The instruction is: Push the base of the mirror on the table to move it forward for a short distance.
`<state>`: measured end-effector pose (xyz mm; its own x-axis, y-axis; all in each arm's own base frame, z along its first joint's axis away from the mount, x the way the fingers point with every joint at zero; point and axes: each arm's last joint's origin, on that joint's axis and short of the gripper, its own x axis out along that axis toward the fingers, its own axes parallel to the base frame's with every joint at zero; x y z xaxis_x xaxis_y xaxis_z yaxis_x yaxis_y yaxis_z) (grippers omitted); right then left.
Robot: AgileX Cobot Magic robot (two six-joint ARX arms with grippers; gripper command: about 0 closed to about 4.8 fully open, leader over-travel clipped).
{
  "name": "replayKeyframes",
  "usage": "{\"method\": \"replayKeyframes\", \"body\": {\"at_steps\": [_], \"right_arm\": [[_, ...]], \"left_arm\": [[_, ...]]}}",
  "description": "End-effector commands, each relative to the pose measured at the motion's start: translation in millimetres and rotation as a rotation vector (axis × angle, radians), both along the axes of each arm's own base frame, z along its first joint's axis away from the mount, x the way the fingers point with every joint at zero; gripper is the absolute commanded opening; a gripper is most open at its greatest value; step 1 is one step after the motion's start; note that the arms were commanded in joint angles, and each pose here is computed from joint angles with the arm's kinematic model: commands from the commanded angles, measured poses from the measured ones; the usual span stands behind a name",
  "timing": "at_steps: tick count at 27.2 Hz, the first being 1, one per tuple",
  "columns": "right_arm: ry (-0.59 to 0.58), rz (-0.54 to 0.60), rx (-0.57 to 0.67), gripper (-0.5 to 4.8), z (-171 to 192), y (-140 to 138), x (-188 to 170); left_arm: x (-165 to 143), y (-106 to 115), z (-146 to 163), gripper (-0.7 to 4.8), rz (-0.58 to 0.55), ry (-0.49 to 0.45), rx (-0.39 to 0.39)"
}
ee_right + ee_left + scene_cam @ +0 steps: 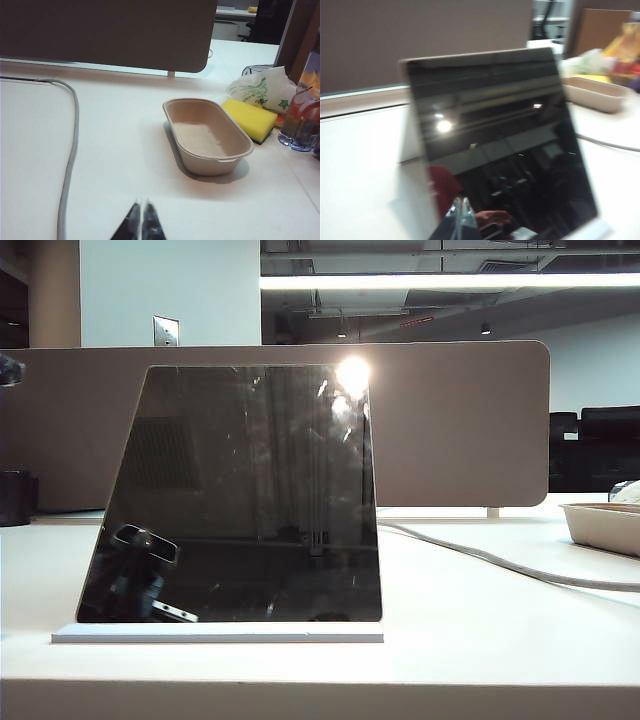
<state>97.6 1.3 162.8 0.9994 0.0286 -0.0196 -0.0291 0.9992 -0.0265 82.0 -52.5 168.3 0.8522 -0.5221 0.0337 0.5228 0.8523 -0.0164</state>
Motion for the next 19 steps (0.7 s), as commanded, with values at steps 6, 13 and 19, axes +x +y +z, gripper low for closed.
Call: {"method": "replayKeyframes", "body": {"at_steps": [6,13,19], "right_arm": [[-0.024,0.001,0.000,0.22,2.5,0.1,0.0],[-0.037,0.166,0.377,0.21,7.9,4.7,-0.7],[0.003,0.481,0.538,-0.08,14.5,13.1,-4.3]], "left_arm": [[-4.7,-6.6,1.2,-0.01,-0.087,-0.011,-0.002],[-4.7,-6.7,1.2,-0.01,-0.088,-0.011,-0.002],[-4.7,-6.7,1.2,-0.01,-0.088,-0.011,-0.002]]}}
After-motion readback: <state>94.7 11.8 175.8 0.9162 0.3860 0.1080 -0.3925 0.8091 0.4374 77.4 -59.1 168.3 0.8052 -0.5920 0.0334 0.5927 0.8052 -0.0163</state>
